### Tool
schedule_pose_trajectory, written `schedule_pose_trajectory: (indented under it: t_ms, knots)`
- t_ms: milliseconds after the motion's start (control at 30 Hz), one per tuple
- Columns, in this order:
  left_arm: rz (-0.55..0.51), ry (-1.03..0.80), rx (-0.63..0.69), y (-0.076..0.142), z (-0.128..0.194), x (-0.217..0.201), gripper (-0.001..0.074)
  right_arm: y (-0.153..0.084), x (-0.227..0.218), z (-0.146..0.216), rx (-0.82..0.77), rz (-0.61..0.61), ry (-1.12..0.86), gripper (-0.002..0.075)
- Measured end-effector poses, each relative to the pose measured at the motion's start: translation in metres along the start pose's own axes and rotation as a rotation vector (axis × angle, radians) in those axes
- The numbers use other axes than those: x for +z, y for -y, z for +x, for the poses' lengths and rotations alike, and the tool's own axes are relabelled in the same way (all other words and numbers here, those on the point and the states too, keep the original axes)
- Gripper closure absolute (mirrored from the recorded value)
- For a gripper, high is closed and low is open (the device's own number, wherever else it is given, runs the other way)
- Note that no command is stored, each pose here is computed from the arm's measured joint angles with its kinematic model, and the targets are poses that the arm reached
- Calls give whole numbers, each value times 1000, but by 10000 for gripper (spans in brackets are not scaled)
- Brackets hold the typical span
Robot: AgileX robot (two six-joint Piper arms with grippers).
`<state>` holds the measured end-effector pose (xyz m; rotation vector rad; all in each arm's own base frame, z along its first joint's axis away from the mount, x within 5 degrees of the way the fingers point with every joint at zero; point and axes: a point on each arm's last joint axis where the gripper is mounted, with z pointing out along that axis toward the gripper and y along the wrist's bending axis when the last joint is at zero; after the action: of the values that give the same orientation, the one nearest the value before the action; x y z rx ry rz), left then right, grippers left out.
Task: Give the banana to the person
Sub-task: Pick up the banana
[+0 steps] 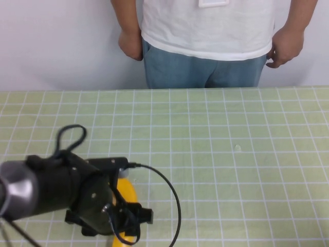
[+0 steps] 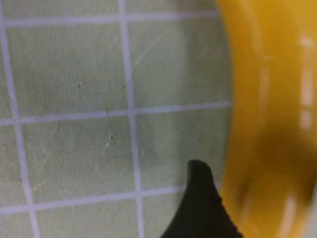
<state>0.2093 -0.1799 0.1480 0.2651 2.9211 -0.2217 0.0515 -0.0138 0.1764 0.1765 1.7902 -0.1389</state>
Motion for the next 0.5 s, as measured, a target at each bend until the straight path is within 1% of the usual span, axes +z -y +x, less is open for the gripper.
schedule_pose_trajectory:
  t_ms: [200,267,333,367,500]
  knots:
    - [-41,-65,19,-2,2,30,317,0,0,0,0,0,0,735]
    - [-49,-74,44,-2,2,31,351,0,0,0,0,0,0,735]
    - [-56,-85,73,-3,3,31,432,0,0,0,0,0,0,735]
    - [-59,-89,88,-3,3,31,444,0,0,0,0,0,0,735]
    - [-54,-84,125,-3,2,29,440,0,0,0,0,0,0,735]
